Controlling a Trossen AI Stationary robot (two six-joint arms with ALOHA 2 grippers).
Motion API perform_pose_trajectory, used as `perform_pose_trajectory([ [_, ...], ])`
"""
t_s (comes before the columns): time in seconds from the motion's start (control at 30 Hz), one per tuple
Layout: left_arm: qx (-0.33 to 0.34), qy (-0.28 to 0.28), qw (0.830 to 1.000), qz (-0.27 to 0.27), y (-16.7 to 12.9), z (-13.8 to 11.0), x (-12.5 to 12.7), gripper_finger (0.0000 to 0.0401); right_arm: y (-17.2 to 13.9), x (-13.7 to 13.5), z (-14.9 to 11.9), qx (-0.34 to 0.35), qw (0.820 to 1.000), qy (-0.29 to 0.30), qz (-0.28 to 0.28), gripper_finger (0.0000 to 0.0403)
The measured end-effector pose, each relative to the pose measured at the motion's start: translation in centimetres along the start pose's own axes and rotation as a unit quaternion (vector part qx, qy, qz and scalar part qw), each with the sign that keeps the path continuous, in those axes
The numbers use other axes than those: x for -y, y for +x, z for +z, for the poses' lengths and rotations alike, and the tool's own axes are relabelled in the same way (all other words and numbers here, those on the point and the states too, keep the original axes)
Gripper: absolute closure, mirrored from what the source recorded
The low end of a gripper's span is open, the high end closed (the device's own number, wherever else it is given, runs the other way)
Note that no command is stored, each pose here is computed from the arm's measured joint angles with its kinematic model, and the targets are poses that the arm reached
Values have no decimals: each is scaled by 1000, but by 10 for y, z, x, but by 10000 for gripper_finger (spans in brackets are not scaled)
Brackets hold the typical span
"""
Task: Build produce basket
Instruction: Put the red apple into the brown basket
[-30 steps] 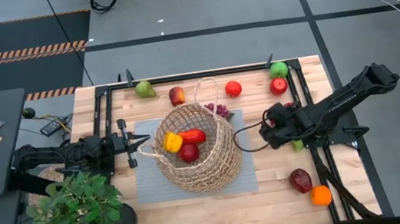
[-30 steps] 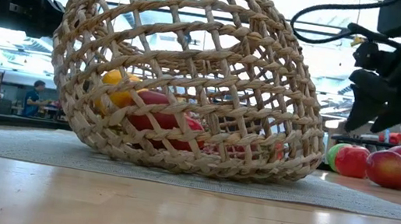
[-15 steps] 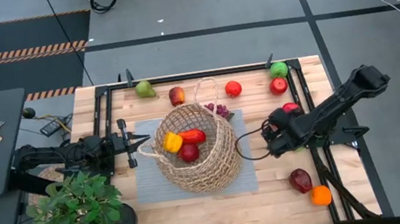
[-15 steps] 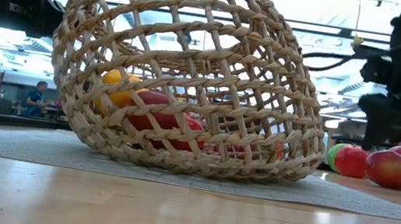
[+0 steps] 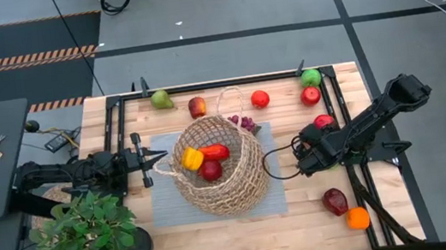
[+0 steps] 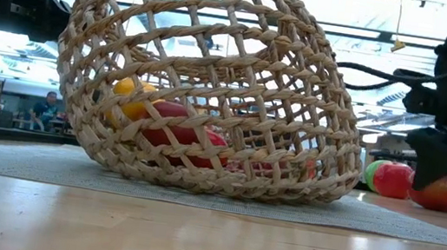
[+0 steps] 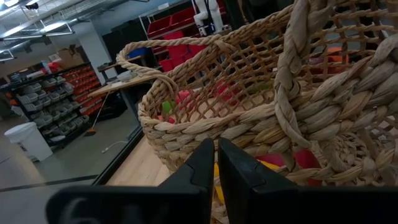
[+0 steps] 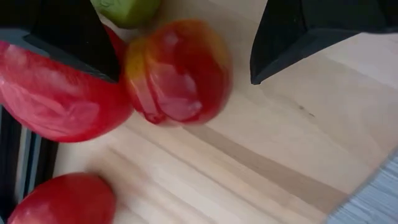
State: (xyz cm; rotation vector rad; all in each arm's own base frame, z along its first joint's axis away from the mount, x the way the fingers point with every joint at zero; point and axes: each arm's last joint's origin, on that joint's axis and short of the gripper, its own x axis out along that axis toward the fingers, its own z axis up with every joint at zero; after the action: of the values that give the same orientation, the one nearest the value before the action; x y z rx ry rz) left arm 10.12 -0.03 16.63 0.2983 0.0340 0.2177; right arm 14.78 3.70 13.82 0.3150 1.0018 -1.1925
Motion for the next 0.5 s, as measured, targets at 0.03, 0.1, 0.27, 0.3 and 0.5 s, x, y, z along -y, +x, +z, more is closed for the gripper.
perform_pose_trajectory([
  [0.03,0,0,1000,0,0,0,0,373,1,1,-1,-1,1000,-2,-2,42],
  [0.1,0,0,1000,0,0,0,0,371,3,2,-2,-2,1000,-1,-5,47],
  [0.27,0,0,1000,0,0,0,0,365,5,3,-4,-3,1000,2,-7,65],
  [0.3,0,0,1000,0,0,0,0,365,5,3,-4,-3,1000,3,-6,70],
  [0.5,0,0,1000,0,0,0,0,370,5,2,-4,-3,1000,5,-3,108],
])
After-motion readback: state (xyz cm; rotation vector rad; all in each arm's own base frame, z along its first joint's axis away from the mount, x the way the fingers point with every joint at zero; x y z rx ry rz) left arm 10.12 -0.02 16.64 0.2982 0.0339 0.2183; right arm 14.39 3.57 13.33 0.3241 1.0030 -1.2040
